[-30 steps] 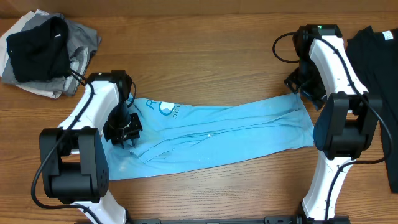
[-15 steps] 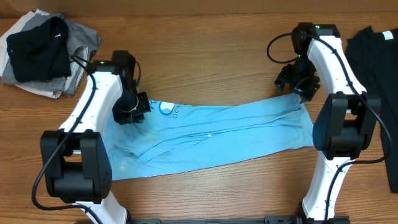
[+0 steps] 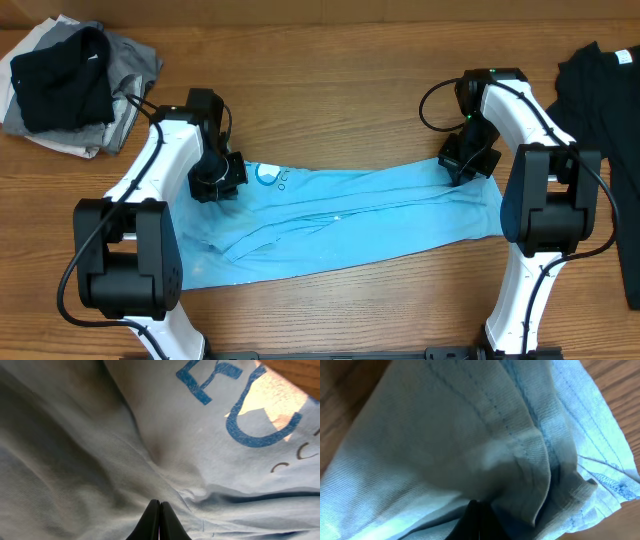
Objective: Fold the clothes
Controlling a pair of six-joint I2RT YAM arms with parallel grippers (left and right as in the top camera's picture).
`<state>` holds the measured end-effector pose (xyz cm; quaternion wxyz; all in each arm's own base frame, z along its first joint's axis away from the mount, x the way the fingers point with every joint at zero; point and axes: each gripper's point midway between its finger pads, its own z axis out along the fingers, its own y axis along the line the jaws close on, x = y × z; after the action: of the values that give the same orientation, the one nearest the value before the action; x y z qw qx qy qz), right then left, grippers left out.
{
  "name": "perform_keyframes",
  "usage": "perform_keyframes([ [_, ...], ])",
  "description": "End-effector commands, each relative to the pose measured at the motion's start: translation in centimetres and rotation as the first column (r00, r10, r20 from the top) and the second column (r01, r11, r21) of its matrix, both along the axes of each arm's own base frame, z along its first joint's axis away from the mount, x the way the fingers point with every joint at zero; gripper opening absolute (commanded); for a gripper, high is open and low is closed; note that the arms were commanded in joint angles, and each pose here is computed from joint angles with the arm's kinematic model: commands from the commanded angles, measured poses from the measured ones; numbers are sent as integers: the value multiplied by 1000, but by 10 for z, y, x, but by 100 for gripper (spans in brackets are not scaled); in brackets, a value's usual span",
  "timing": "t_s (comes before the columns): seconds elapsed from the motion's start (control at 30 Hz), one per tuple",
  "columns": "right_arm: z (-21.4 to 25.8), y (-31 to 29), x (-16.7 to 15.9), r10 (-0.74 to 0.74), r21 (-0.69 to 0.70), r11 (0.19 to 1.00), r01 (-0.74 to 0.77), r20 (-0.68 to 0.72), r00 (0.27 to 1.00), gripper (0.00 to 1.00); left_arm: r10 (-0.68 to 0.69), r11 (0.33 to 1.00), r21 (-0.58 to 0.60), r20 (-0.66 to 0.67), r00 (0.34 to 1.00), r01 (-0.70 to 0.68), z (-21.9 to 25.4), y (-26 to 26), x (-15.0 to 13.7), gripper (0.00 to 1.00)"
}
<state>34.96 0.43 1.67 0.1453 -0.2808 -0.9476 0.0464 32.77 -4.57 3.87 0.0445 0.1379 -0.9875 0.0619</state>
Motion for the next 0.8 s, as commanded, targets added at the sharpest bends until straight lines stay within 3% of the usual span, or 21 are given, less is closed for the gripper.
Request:
perform_keyframes([
  [0.0, 10, 1, -5, -15, 6, 1000, 15, -5, 1000, 4, -7, 1000, -16, -32, 999, 6, -14, -4, -12, 4],
  [0.47, 17, -17, -28, 17, -94, 995, -27, -104, 994, 4, -7, 1000, 10, -51, 999, 8, -48, 2, -33, 4],
  [0.77, -27, -27, -34, -14, -94, 996, 7, -63, 998, 4, 15, 998, 65, -85, 996, -9, -48, 18, -42, 4],
])
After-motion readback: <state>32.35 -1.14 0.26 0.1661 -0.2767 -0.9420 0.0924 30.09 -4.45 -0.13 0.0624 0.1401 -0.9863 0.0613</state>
